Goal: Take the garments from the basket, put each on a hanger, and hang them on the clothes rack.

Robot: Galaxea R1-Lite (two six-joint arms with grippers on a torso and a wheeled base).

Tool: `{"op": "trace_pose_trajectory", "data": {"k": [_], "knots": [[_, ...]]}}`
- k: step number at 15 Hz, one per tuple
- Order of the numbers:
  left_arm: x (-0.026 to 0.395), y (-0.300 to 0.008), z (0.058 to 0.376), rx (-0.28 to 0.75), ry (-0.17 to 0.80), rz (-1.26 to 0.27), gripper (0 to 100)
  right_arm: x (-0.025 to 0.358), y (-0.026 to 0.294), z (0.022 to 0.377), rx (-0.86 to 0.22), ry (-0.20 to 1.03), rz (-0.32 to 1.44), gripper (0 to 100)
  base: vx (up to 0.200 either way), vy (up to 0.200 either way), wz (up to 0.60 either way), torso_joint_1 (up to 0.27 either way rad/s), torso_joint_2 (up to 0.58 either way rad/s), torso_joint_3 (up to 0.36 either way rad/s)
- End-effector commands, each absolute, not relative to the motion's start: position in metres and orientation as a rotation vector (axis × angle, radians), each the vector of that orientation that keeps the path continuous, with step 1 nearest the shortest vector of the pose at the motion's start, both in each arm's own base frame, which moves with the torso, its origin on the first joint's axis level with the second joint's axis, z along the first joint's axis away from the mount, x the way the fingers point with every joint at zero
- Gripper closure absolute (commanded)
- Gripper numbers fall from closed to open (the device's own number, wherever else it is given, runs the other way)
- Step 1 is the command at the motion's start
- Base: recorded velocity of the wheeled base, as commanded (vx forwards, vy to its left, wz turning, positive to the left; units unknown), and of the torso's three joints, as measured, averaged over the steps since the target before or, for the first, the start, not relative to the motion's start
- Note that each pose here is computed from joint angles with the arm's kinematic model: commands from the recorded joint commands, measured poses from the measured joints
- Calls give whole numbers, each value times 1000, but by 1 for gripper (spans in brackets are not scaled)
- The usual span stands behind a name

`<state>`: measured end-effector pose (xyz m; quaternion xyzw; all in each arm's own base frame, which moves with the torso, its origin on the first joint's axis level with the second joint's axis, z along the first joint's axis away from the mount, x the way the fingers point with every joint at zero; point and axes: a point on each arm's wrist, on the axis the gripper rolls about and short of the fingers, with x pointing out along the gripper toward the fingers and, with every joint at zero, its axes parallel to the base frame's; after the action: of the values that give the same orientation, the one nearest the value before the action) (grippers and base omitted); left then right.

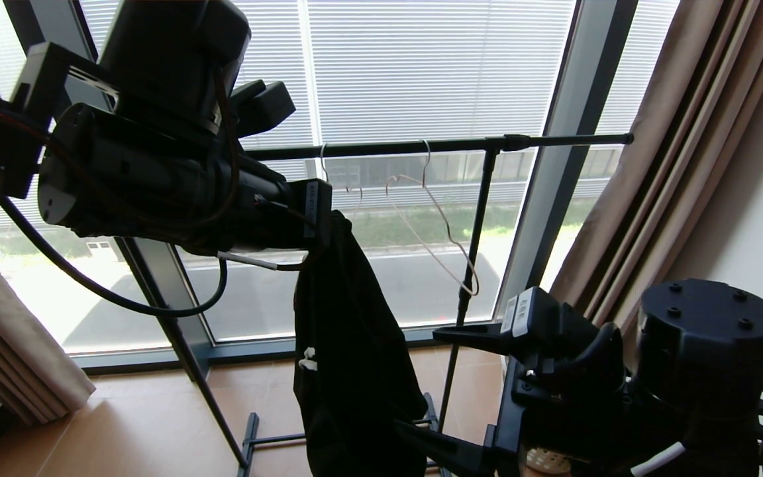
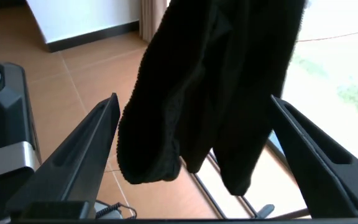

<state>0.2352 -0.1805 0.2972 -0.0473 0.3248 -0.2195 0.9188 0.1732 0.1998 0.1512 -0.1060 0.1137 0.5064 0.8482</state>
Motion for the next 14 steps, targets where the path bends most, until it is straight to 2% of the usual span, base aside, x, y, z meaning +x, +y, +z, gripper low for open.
{"op": "trace_pose_trajectory", "data": {"k": [1,11,12,14], "knots": [[234,-180,298,-97,665,-454,100,177,208,135,-242,297,1075,0,0,0,0,0,0,0],[229,-179,298,-87,668,-465,100,194,221,103,-290,399,996,0,0,0,0,0,0,0],[229,-179,298,-87,668,-465,100,194,221,103,-290,399,996,100,0,0,0,0,0,0],[227,-178,300,-88,662,-467,100,200,215,104,-281,401,972,100,0,0,0,0,0,0]]}}
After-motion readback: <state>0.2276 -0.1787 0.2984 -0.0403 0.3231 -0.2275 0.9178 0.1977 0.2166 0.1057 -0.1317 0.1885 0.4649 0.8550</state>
